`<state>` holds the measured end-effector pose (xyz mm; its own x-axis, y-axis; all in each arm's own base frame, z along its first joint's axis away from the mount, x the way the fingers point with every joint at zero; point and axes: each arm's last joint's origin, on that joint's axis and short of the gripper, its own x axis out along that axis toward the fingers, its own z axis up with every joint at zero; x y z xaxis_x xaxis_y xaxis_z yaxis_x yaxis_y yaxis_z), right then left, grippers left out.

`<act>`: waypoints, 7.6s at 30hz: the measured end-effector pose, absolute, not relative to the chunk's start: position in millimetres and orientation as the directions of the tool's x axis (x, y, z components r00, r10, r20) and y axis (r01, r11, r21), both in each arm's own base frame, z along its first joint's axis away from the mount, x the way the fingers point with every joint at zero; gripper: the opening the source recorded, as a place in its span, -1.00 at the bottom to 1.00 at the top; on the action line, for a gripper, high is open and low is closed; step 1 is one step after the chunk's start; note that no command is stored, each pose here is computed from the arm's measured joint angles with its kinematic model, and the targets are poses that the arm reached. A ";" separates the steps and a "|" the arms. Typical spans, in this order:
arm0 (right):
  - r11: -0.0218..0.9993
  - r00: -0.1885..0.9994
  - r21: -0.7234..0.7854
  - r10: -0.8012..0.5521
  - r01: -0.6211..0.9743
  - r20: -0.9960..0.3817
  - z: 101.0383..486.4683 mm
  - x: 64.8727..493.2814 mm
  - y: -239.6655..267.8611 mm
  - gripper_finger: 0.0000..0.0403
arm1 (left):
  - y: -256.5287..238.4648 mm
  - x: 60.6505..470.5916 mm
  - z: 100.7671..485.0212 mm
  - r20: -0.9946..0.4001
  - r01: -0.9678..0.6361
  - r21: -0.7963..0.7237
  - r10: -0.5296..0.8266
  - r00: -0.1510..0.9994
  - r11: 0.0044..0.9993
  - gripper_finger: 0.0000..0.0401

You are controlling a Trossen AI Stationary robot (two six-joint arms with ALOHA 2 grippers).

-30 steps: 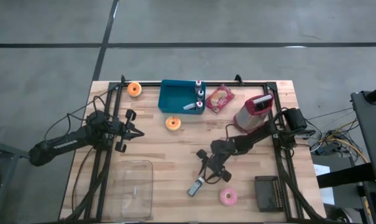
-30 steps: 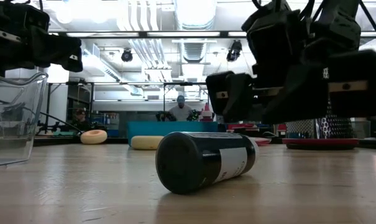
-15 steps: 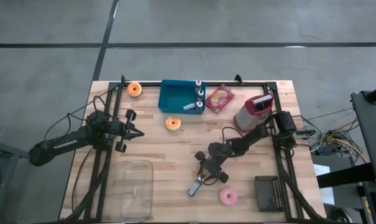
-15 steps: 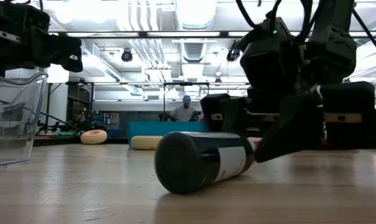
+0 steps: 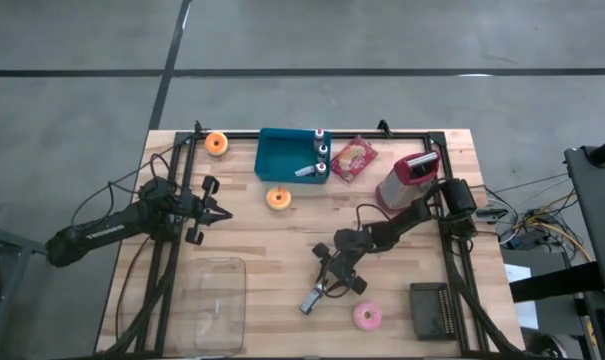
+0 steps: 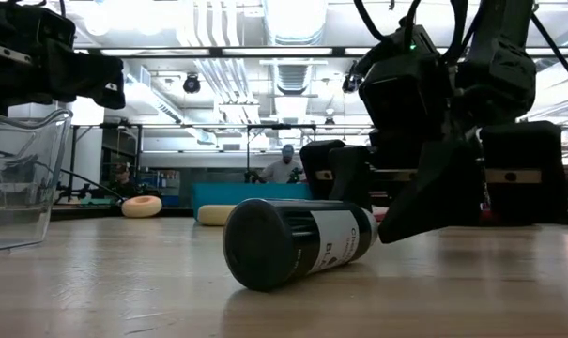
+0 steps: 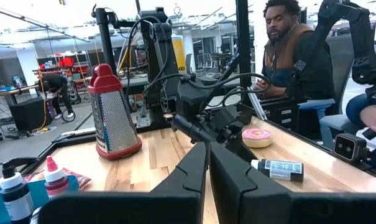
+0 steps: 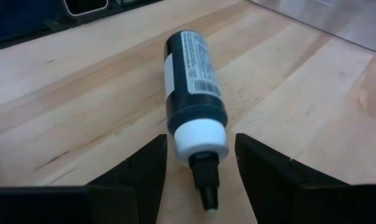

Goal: Pick & Place Food Item
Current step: Put the black food coloring into the blue bin, then put the red popcorn bag into the transparent bin

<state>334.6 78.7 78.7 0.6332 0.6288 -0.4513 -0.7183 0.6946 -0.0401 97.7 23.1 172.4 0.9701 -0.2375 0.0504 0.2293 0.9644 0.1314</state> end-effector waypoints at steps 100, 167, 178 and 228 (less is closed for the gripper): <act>0.947 0.207 -0.242 -0.286 0.213 -0.936 268.1 428.7 -201.3 -0.46 | 23.2 97.8 172.2 0.049 0.229 0.130 -0.237 0.970 0.965 -0.87; 0.935 0.381 -0.208 -0.310 0.286 -0.871 304.6 424.6 -209.2 -0.15 | 23.2 97.8 172.2 0.049 0.230 0.130 -0.238 0.970 0.965 -0.87; 0.954 0.520 -0.208 -0.293 0.216 -0.802 373.0 408.1 -139.8 -0.19 | 23.2 97.8 172.2 0.049 0.229 0.130 -0.237 0.970 0.965 -0.87; 0.993 0.955 -0.118 -0.021 -0.015 -0.296 284.0 429.0 67.6 -0.09 | 23.2 97.9 172.1 0.048 0.229 0.129 -0.237 0.970 0.965 -0.87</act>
